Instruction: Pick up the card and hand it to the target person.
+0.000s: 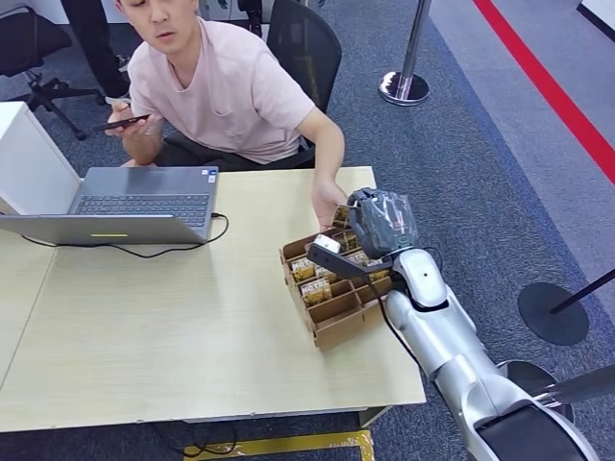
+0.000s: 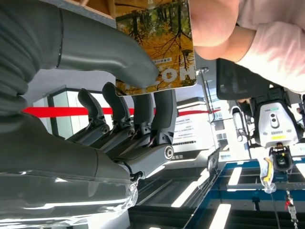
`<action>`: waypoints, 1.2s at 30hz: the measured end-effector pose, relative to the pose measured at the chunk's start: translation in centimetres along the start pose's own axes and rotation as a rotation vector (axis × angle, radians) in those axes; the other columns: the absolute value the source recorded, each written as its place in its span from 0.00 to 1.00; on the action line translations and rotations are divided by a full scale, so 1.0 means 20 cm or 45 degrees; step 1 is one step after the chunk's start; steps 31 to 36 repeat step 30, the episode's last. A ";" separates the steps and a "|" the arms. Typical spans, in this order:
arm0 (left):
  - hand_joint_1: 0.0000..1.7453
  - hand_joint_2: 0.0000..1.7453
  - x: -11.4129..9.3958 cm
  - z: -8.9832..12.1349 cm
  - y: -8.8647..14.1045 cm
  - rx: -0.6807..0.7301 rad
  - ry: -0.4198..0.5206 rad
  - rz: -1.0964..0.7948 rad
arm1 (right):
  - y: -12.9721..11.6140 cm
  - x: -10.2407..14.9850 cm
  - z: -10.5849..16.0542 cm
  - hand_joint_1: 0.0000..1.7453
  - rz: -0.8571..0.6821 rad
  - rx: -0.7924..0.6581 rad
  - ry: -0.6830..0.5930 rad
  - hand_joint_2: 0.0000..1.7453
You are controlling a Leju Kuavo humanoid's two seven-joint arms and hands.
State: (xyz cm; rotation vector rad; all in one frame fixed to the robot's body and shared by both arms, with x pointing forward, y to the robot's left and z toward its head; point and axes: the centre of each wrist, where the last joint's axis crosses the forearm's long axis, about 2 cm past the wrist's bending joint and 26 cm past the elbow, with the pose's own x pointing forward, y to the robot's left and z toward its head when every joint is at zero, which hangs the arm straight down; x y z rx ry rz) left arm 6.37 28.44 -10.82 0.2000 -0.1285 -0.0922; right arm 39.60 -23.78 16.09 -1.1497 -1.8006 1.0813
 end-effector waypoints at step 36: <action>0.00 1.00 0.00 0.00 0.00 0.002 0.013 0.002 | 0.01 0.02 -0.05 0.78 -0.062 -0.029 -0.024 1.00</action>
